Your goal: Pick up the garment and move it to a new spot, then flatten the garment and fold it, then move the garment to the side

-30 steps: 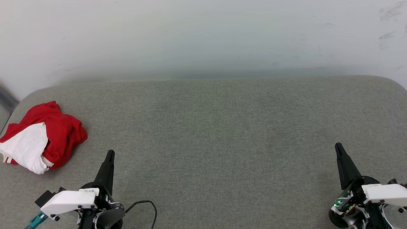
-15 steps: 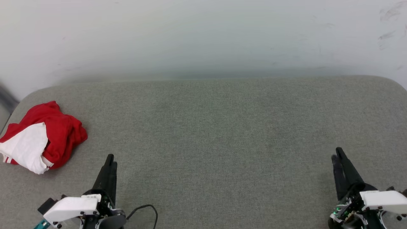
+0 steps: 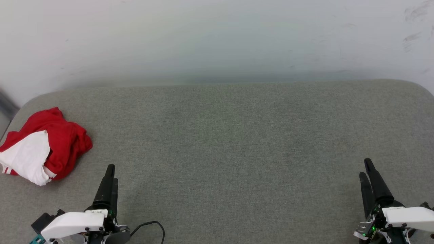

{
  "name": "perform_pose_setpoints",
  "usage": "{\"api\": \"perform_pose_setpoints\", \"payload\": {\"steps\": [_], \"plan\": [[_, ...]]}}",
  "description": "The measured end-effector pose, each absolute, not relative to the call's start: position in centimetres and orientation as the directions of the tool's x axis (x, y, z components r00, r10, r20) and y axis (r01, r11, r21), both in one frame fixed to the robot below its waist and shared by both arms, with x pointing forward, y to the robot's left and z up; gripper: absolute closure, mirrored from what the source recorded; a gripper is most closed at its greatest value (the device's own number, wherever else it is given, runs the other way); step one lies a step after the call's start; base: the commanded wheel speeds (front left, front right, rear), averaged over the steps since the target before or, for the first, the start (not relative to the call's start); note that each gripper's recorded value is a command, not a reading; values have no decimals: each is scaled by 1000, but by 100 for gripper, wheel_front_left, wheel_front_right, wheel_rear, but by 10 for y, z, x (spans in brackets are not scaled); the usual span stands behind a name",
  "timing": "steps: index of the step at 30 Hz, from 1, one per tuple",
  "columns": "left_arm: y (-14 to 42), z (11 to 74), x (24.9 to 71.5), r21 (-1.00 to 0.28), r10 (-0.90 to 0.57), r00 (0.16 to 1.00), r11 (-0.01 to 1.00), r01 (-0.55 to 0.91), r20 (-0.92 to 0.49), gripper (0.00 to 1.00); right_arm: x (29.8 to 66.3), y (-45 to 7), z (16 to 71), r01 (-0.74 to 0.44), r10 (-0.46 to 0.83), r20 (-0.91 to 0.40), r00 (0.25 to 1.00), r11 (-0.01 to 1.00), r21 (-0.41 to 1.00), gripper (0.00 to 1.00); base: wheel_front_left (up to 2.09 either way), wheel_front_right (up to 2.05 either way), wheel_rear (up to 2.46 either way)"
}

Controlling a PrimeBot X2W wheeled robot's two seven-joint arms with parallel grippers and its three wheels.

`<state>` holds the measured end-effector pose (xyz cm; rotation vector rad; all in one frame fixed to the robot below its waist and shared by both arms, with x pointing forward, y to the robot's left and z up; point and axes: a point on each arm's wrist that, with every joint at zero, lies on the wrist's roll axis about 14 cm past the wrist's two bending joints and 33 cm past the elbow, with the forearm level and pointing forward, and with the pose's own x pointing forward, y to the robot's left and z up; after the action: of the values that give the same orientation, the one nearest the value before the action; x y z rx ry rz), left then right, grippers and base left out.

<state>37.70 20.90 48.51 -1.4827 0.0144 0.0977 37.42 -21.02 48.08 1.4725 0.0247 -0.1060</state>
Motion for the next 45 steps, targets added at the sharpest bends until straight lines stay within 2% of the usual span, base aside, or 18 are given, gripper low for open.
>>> {"api": "perform_pose_setpoints", "payload": {"steps": [12, 23, 32, 45], "plan": [[209, 507, 383, -938, 82, 996, 340, -70, -44, 0, 380, -211, 514, 7, -67, 21, 998, 391, 920, 0, 0, 0, 0], [198, 516, 386, -805, 90, 995, 587, -86, -41, 0, 378, -200, 526, -27, -35, 62, 997, 618, 785, 0, 0, 0, 0], [193, 518, 385, -692, 105, 994, 714, -100, -35, 0, 374, -198, 522, -17, -32, 59, 998, 724, 689, 0, 0, 0, 0], [186, 526, 385, -551, 114, 993, 830, -91, 7, 0, 371, -197, 521, -16, -27, 70, 997, 834, 551, 0, 0, 0, 0]]}}
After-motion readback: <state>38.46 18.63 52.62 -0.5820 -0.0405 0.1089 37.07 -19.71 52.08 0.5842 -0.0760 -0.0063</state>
